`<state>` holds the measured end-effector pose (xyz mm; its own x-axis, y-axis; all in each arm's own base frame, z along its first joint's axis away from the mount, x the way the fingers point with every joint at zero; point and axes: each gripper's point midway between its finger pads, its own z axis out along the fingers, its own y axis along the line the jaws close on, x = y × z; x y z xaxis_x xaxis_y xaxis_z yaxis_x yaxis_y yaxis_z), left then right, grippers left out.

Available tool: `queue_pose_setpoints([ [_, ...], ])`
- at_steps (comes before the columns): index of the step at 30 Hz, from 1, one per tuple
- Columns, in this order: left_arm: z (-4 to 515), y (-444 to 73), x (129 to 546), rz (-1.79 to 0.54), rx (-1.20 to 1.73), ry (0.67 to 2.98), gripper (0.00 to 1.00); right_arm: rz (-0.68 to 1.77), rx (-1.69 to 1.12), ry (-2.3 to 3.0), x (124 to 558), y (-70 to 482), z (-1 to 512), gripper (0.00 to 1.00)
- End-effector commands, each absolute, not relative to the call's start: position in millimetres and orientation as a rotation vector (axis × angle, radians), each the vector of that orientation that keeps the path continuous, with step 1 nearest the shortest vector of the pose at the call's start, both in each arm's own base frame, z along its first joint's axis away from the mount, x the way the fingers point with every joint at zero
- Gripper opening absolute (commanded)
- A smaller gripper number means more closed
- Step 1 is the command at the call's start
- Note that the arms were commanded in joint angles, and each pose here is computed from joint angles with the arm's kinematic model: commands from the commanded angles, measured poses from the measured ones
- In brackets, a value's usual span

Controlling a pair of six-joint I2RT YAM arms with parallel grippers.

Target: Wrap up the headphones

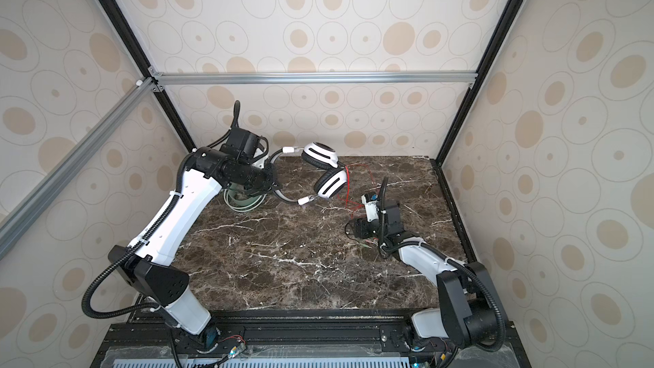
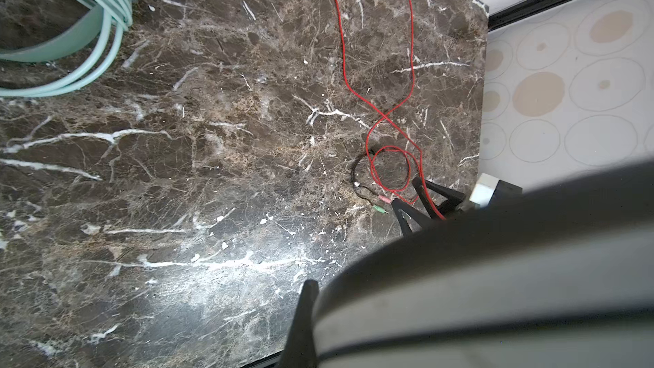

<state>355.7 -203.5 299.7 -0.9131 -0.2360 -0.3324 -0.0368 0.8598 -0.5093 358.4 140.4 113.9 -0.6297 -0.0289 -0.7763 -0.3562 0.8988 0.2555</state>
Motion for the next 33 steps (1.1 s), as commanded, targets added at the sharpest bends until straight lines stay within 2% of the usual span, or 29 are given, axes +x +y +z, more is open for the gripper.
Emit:
queue_pose_setpoints([
  [1, 347, -211, 360, -0.86, -0.122, 2.491, 0.0, 0.523, -0.211, 2.146, 369, 134, 133, 0.73],
  [11, 373, -214, 356, -0.991, -0.069, 2.392, 0.0, 0.546, -0.275, 2.076, 387, 144, 137, 0.71],
  [16, 381, -211, 358, -1.062, -0.058, 2.367, 0.0, 0.591, -0.294, 2.0, 396, 152, 142, 0.64],
  [20, 384, -209, 359, -1.104, -0.058, 2.357, 0.0, 0.617, -0.269, 1.914, 406, 155, 153, 0.63],
  [27, 387, -206, 360, -1.112, -0.066, 2.347, 0.0, 0.81, -0.286, 1.861, 425, 182, 159, 0.59],
  [33, 387, -205, 360, -1.115, -0.073, 2.347, 0.0, 0.874, -0.248, 1.833, 438, 189, 156, 0.58],
])
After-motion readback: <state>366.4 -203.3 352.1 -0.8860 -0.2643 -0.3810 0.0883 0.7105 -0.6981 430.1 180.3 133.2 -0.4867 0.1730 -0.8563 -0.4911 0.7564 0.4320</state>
